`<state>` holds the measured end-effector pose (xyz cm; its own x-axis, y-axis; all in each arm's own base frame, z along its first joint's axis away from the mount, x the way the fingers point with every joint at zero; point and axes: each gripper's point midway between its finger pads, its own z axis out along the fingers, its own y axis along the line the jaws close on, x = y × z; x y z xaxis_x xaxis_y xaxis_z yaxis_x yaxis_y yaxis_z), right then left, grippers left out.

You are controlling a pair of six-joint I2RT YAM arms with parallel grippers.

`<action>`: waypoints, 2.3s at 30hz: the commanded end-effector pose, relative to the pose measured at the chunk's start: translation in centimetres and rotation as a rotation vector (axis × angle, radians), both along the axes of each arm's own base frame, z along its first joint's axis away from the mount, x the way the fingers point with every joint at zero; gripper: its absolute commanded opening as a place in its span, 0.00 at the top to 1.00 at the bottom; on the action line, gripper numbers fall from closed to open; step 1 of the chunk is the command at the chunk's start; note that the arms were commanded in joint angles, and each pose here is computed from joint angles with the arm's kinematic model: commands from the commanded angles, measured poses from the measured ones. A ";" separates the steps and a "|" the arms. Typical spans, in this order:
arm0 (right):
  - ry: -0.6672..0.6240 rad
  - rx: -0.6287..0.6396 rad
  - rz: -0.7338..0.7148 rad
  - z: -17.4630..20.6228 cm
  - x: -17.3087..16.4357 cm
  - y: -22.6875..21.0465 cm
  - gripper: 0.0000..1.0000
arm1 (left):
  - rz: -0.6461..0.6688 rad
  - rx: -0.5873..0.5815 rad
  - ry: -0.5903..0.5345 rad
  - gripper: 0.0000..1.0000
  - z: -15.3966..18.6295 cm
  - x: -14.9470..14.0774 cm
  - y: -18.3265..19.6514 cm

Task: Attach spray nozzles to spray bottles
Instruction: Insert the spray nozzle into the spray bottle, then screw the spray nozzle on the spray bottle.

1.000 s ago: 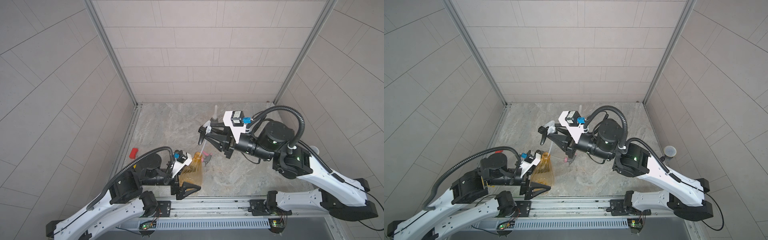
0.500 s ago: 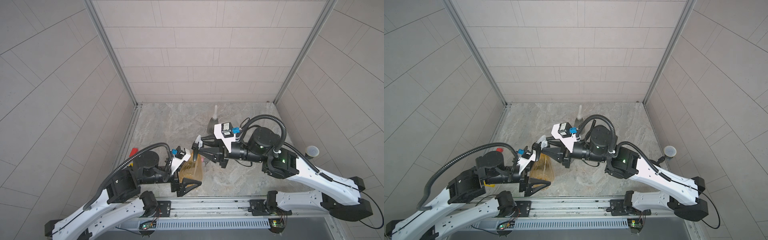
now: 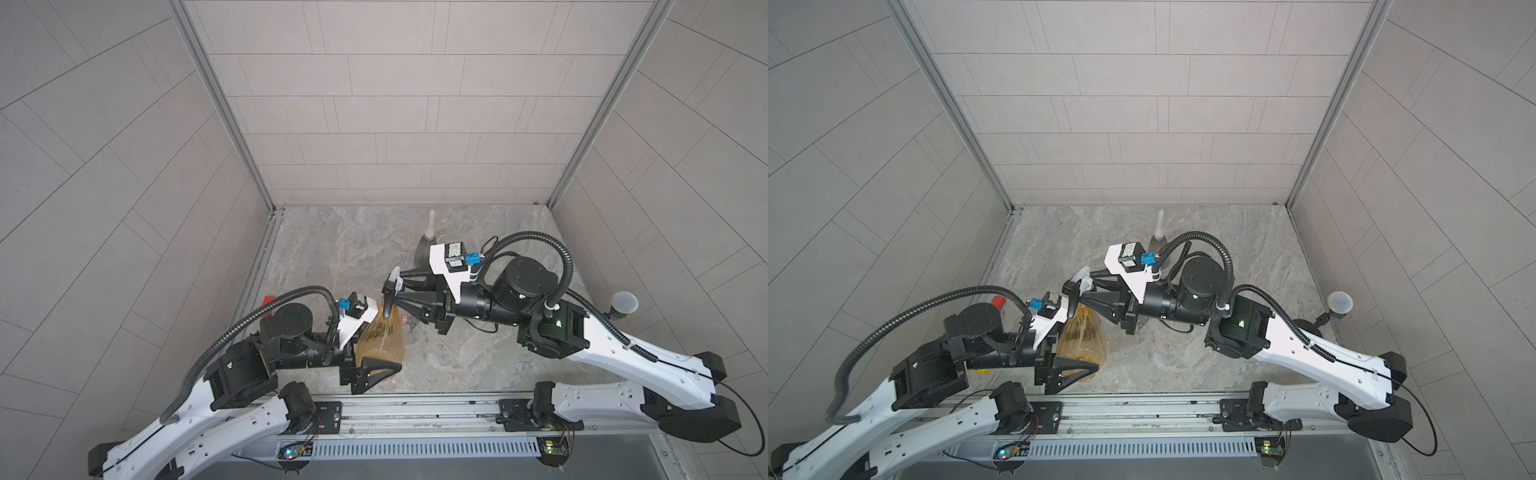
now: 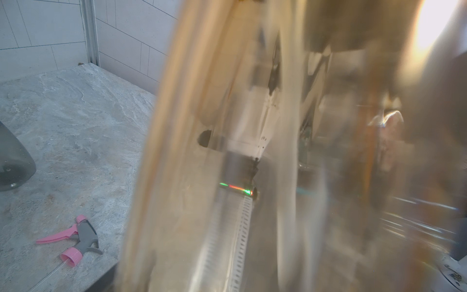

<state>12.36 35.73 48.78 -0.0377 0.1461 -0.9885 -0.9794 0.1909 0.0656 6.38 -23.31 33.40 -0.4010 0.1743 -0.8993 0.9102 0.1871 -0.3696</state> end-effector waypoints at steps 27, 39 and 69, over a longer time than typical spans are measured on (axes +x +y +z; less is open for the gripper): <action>0.052 0.006 0.046 -0.7 -0.7 0.4 0.73 | 0.066 -0.113 -0.073 1.00 4.1 0.5 1.0; 0.114 -0.101 -0.048 -4.2 -0.5 2.1 0.75 | 0.223 -0.138 -0.158 1.00 7.1 2.7 2.5; 0.143 -0.289 -0.510 -9.2 -1.4 6.3 0.63 | 0.324 -0.090 -0.241 1.00 6.8 4.1 3.9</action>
<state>14.02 39.12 45.64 -0.1808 0.1677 -0.9691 -0.6216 0.7442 0.2447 10.07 -19.12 32.06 -0.3597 0.2299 -0.9043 0.8421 0.4973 -0.2086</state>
